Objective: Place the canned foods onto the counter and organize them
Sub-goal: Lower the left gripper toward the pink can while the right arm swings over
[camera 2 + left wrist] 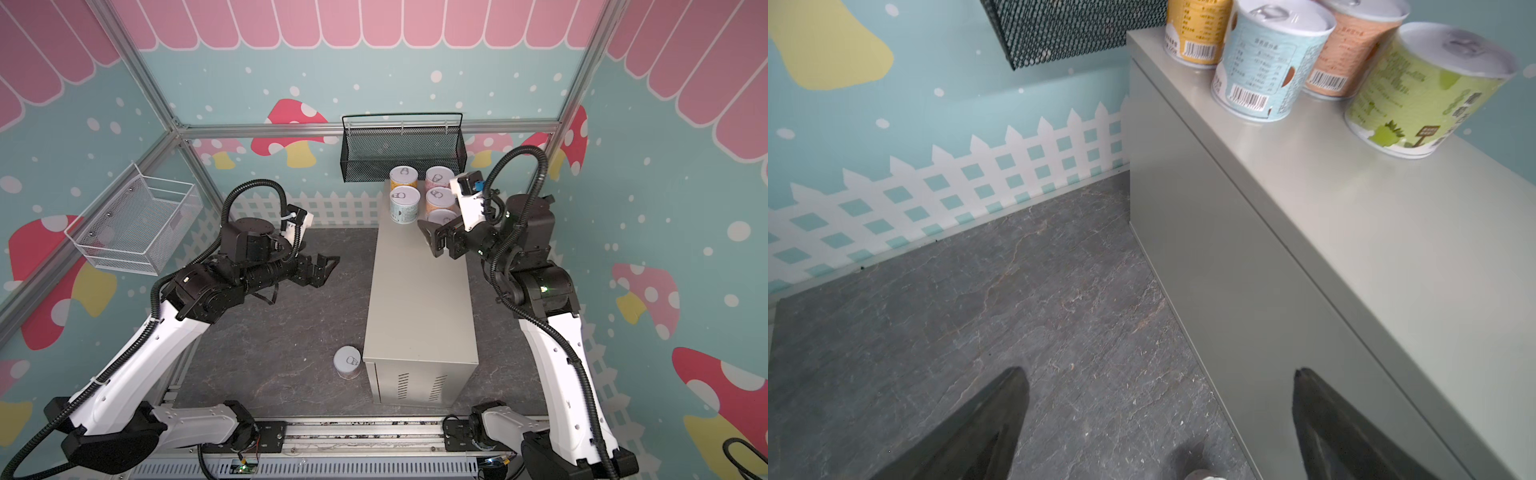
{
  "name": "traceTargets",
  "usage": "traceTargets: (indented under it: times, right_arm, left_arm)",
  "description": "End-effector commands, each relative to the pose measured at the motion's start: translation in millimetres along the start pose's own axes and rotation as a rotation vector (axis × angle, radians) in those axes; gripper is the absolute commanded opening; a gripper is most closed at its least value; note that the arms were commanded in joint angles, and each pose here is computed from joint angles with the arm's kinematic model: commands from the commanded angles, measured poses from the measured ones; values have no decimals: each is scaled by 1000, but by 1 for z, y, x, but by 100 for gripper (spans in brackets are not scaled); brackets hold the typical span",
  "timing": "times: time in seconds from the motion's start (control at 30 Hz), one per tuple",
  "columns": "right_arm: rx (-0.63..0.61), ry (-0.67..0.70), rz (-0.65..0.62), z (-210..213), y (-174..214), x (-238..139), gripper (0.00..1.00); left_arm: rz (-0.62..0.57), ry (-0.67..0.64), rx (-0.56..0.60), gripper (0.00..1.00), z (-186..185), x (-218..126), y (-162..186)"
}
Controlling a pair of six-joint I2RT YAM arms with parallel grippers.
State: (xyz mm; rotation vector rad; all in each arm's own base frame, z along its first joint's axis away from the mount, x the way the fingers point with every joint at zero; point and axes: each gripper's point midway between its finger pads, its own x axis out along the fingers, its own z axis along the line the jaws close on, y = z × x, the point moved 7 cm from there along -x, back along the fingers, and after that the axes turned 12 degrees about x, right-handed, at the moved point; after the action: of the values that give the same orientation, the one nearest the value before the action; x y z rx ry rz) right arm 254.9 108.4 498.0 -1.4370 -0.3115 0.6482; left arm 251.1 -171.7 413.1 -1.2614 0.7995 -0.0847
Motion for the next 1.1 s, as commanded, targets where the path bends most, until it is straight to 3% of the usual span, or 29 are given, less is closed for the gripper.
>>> traceTargets:
  times: [0.0,0.3,0.63,0.87,1.07]
  right_arm:
    - [-56,-1,17,19,-6,5,100]
    - [-190,-168,226,86,24,47,100]
    - [-259,-233,343,116,46,47,100]
    - [-304,-187,436,124,65,55,100]
    - [-316,-202,409,132,62,46,99]
  left_arm:
    - [57,31,-70,99,4,2,21]
    - [264,-2,-194,99,7,21,82]
    - [482,91,-342,99,-21,48,148]
    - [616,120,-279,99,-62,61,179]
    - [692,87,-176,98,-88,69,202]
